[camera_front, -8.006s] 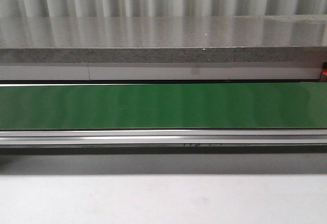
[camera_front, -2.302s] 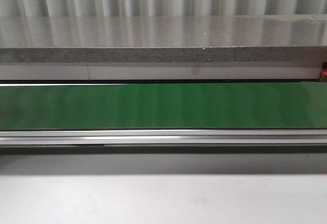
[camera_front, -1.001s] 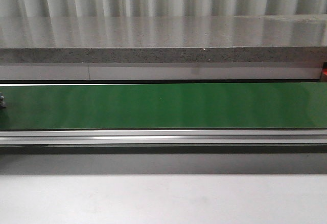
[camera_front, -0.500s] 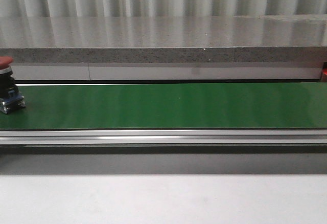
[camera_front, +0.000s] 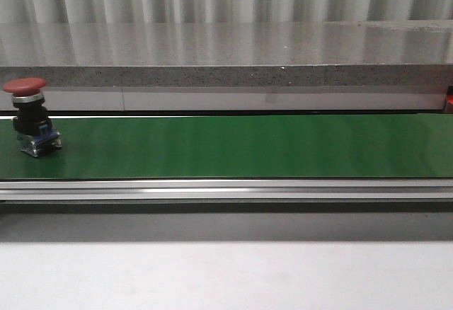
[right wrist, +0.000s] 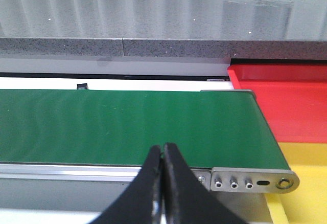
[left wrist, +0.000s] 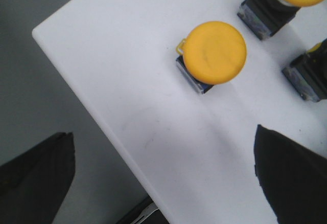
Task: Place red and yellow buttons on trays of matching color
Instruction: 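Grasp a yellow mushroom button on the table with the left gripper, then set the yellow button on the green belt and open the left gripper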
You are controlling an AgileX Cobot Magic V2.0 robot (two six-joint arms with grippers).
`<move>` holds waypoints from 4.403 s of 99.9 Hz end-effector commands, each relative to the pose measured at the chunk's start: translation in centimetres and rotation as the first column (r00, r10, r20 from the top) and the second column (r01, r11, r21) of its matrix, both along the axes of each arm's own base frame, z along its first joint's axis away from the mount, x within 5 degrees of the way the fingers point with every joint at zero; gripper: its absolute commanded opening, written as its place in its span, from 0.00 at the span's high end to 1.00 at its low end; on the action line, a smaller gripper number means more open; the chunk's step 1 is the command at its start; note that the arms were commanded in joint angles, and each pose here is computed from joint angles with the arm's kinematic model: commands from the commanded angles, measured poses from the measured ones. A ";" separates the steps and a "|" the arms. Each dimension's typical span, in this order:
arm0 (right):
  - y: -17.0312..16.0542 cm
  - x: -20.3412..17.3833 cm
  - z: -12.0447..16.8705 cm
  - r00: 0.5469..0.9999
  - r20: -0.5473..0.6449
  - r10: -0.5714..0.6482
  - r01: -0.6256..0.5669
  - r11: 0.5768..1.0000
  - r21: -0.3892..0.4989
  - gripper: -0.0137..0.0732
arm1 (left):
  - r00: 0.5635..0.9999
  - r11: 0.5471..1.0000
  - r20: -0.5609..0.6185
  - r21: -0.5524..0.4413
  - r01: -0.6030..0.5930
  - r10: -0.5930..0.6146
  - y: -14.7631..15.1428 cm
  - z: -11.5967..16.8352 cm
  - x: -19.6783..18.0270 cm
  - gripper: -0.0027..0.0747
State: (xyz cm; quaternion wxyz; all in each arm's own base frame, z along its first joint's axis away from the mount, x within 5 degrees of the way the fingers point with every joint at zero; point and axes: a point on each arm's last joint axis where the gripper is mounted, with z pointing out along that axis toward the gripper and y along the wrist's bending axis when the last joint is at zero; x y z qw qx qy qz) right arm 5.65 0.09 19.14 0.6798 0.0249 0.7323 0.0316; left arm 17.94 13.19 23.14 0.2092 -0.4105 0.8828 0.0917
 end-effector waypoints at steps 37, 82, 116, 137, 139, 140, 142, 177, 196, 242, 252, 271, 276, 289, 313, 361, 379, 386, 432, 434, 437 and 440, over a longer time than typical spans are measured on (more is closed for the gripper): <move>-0.1 -0.1 0.8 0.996 0.094 -0.008 0.009 1.000 -0.010 0.92 | 1.000 0.999 0.002 -0.035 -0.006 0.006 2.2 -2.1 3.5 0.09; -0.1 -0.1 0.8 0.996 0.094 -0.008 0.009 1.000 -0.010 0.92 | 1.000 0.999 0.017 -0.049 0.010 -0.009 3.7 -1.9 6.2 0.09; -0.1 -0.1 0.8 0.996 0.094 -0.008 0.009 1.000 -0.010 0.92 | 1.000 0.997 -0.001 -0.078 0.010 -0.010 4.7 -3.1 8.0 0.09; -0.1 -0.1 0.8 0.996 0.094 -0.008 0.009 1.000 -0.010 0.92 | 1.000 0.997 0.004 -0.083 0.006 -0.006 5.0 -3.2 8.5 0.19; -0.1 -0.1 0.8 0.996 0.094 -0.008 0.009 1.000 -0.010 0.92 | 1.000 0.997 0.004 -0.083 0.006 -0.006 5.0 -3.2 8.5 0.20; -0.1 -0.1 0.8 0.996 0.094 -0.008 0.009 1.000 -0.010 0.92 | 1.000 0.997 0.004 -0.083 0.006 -0.006 5.0 -3.2 8.5 0.21; -0.1 -0.1 0.8 0.996 0.094 -0.008 0.009 1.000 -0.010 0.92 | 1.000 0.997 0.004 -0.083 0.006 -0.006 5.0 -3.2 8.5 0.26; -0.1 -0.1 0.8 0.996 0.094 -0.008 0.009 1.000 -0.010 0.92 | 1.000 0.995 -0.018 -0.097 0.002 -0.004 4.9 -3.2 8.3 0.98; -0.1 -0.1 0.8 0.996 0.094 -0.008 0.009 1.000 -0.010 0.92 | 1.000 0.997 -0.012 -0.080 0.014 -0.015 4.4 -1.4 7.5 0.99; -0.1 -0.1 0.8 0.996 0.094 -0.008 0.009 1.000 -0.010 0.92 | 0.933 0.954 0.208 0.124 0.272 -0.293 -3.5 8.4 5.5 0.99; -0.1 -0.1 0.8 0.996 0.094 -0.008 0.009 1.000 -0.010 0.92 | 0.899 0.922 0.212 0.146 0.358 -0.383 -5.3 9.2 6.1 0.99; -0.1 -0.1 0.8 0.996 0.094 -0.008 0.009 1.000 -0.010 0.92 | 0.849 0.871 0.196 0.139 0.472 -0.491 -7.9 9.5 8.8 0.99; -0.1 -0.1 0.8 0.996 0.094 -0.008 0.009 1.000 -0.010 0.92 | 0.837 0.859 0.190 0.132 0.495 -0.512 -8.4 9.4 9.7 0.99; -0.1 -0.1 0.8 0.996 0.094 -0.008 0.009 1.000 -0.010 0.92 | 0.814 0.829 0.157 0.106 0.549 -0.559 -9.9 9.0 12.2 0.99; -0.1 -0.1 0.8 0.996 0.094 -0.008 0.009 1.000 -0.010 0.92 | 0.786 0.794 0.120 0.045 0.606 -0.606 -11.6 7.1 16.1 0.99; -0.1 -0.1 0.8 0.996 0.094 -0.008 0.009 1.000 -0.010 0.92 | 0.765 0.762 0.020 -0.077 0.643 -0.643 -12.2 4.7 17.3 0.90; -0.1 -0.1 0.8 0.996 0.094 -0.008 0.009 1.000 -0.010 0.92 | 0.749 0.746 0.007 -0.091 0.660 -0.662 -12.3 4.6 17.2 0.44; -0.1 -0.1 0.8 0.996 0.094 -0.008 0.009 1.000 -0.010 0.92 | 0.747 0.744 0.006 -0.090 0.662 -0.665 -12.3 4.6 17.2 0.22; -0.1 -0.1 0.8 0.996 0.094 -0.008 0.009 1.000 -0.010 0.92 | 0.645 0.664 0.171 0.092 0.742 -0.744 -14.8 11.1 14.2 0.12; -0.1 -0.1 0.8 0.996 0.094 -0.008 0.009 1.000 -0.010 0.92 | 0.637 0.658 0.179 0.101 0.746 -0.750 -15.1 11.5 14.0 0.12; -0.1 -0.1 0.8 0.996 0.094 -0.008 0.009 1.000 -0.010 0.92 | 0.624 0.651 0.198 0.121 0.749 -0.756 -15.4 12.3 13.5 0.12; -0.1 -0.1 0.8 0.996 0.094 -0.008 0.009 1.000 -0.010 0.92 | 0.611 0.644 0.217 0.141 0.752 -0.761 -15.6 12.9 13.0 0.12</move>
